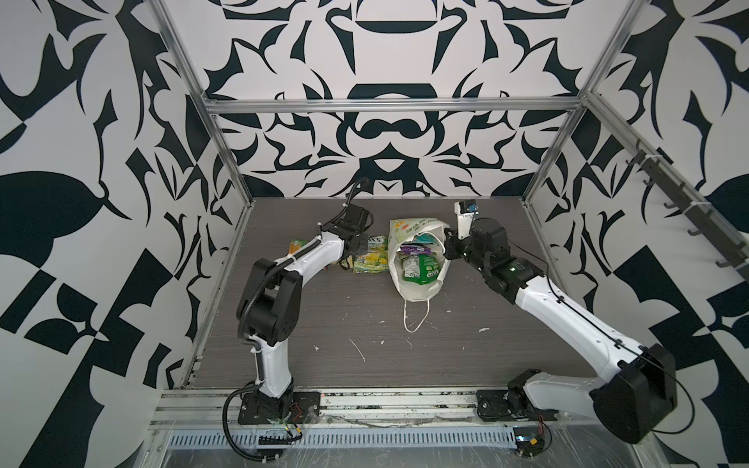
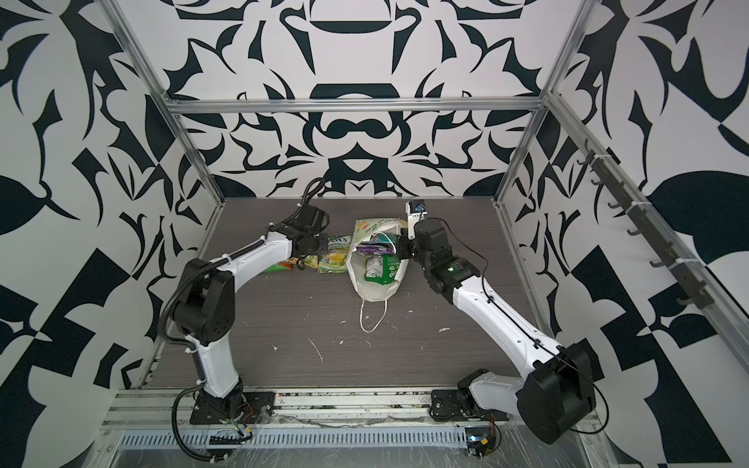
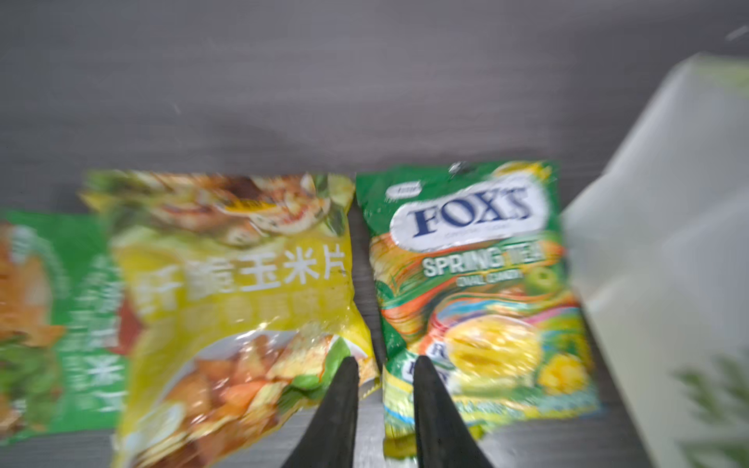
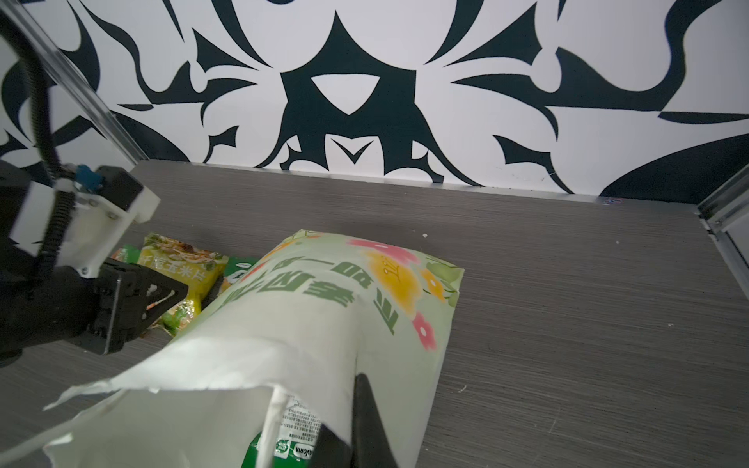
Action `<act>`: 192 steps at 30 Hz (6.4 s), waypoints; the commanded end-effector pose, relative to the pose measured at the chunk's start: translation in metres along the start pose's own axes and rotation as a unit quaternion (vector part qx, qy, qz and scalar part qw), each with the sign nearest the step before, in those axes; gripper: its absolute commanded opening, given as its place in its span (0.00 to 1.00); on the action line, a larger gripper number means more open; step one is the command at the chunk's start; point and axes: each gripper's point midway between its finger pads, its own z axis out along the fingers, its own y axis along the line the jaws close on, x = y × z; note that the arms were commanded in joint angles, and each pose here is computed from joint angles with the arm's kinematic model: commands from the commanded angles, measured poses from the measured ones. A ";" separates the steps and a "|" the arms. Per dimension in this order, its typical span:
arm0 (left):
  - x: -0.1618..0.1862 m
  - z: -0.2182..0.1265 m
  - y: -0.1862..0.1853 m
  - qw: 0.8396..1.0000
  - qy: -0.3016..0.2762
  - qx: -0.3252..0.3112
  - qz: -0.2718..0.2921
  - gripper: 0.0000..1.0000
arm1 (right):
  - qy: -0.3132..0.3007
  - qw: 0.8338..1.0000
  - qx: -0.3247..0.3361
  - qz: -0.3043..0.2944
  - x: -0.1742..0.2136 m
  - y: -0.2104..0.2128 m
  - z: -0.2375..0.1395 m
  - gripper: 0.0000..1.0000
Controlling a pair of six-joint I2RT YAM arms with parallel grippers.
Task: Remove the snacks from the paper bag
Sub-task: 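Move the left gripper back toward the bag while the right gripper holds the rim, then lower the left gripper into the bag toward the purple packet, then grasp the purple Berries packet with the left gripper inside the bag, then lift the purple packet out of the bag with the left gripper, then lower the purple packet onto the table nearer the robot and open the left gripper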
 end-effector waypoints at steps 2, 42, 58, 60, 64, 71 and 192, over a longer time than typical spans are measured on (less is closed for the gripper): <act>-0.041 -0.077 -0.035 0.989 -0.124 0.051 0.070 0.36 | -0.036 0.998 -0.034 0.032 -0.035 0.016 -0.008 0.00; 0.030 -0.095 -0.200 0.785 -0.226 0.222 0.533 0.41 | -0.018 0.995 -0.040 0.084 -0.054 0.021 -0.011 0.00; 0.014 -0.056 -0.211 0.776 -0.259 0.166 0.551 0.42 | -0.021 0.995 -0.055 0.086 -0.056 0.025 -0.013 0.00; 0.012 -0.060 -0.211 0.774 -0.268 0.166 0.549 0.42 | -0.021 0.995 -0.057 0.085 -0.056 0.025 -0.013 0.00; 0.013 -0.055 -0.212 0.769 -0.263 0.162 0.560 0.44 | -0.021 0.994 -0.058 0.085 -0.056 0.026 -0.013 0.00; 0.016 -0.037 -0.214 0.763 -0.249 0.156 0.575 0.44 | -0.024 0.994 -0.061 0.087 -0.058 0.026 -0.014 0.00; 0.120 -0.137 0.056 0.979 -0.082 0.108 -0.152 0.00 | -0.002 0.996 0.009 0.084 -0.034 -0.012 0.009 0.00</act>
